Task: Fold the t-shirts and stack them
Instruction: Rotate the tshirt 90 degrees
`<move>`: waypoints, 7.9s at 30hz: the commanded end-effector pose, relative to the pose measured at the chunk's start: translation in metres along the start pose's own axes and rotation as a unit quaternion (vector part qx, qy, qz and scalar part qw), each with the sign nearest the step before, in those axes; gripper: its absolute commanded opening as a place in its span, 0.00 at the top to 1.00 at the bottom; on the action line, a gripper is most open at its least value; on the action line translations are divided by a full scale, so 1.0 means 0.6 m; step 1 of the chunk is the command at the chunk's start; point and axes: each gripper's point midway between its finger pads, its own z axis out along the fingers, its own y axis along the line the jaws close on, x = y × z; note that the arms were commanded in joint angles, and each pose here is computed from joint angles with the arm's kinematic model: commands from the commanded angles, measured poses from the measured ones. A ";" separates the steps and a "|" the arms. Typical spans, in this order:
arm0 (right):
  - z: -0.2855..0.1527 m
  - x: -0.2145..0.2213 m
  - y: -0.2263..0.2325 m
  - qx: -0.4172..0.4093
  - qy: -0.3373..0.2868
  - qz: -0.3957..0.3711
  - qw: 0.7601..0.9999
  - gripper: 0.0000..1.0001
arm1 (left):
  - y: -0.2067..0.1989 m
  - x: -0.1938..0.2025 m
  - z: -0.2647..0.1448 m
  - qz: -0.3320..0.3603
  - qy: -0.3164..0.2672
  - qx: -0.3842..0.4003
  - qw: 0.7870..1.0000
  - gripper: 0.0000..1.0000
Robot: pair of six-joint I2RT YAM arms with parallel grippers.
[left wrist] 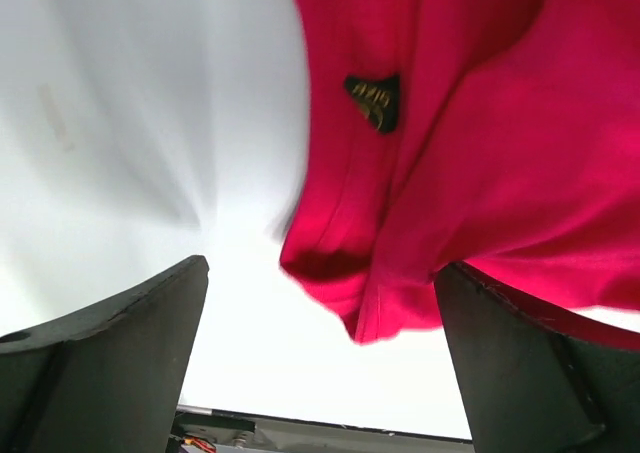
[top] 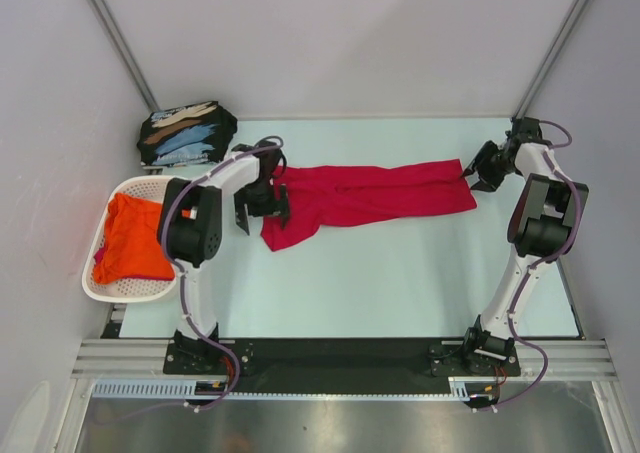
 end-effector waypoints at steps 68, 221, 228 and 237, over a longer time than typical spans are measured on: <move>-0.067 -0.068 -0.061 0.039 -0.073 -0.001 0.997 0.48 | -0.048 -0.045 -0.103 0.072 -0.090 0.058 0.992 0.07; 0.243 0.241 0.398 -0.295 0.186 -0.166 0.923 0.09 | -0.094 -0.068 -0.090 -0.150 -0.059 0.282 0.946 0.00; 0.255 0.321 0.449 -0.316 0.216 -0.191 0.904 0.10 | -0.089 -0.058 -0.093 -0.142 -0.058 0.277 0.949 0.00; 0.257 0.335 0.453 -0.322 0.223 -0.197 0.899 0.42 | -0.091 -0.066 -0.108 -0.130 -0.067 0.283 0.948 0.00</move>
